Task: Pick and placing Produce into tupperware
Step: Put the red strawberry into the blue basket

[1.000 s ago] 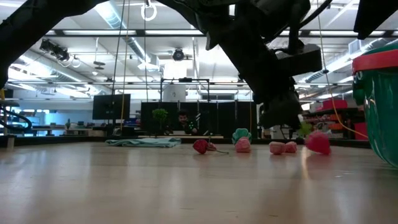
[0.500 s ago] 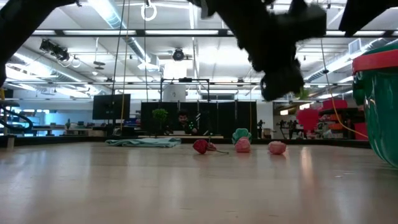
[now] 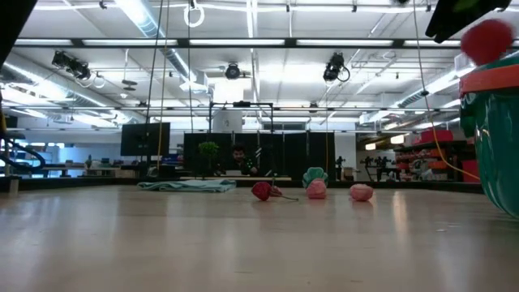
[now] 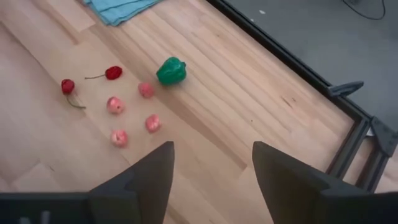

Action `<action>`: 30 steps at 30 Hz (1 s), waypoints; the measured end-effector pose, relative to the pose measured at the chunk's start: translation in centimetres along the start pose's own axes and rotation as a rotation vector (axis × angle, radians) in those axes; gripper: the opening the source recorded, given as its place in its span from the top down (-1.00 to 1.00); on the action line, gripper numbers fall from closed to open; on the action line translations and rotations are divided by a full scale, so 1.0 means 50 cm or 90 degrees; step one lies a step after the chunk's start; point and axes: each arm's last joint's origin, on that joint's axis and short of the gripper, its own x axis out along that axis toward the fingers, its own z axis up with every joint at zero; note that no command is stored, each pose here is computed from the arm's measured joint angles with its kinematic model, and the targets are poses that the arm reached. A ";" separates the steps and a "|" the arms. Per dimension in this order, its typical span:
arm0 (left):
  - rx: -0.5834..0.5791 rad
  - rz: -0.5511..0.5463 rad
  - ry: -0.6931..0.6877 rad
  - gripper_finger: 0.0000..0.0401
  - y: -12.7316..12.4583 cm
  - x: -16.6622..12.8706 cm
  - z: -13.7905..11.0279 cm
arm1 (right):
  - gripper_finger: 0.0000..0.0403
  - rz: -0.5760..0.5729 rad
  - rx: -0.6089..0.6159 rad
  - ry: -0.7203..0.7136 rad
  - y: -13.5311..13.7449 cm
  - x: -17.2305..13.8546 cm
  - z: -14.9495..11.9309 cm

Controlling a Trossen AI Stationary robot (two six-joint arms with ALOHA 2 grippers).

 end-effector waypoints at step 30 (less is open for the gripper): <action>-0.262 -0.282 -0.040 0.97 -0.093 0.109 -0.092 | -0.05 0.000 -0.004 -0.003 0.000 0.000 0.001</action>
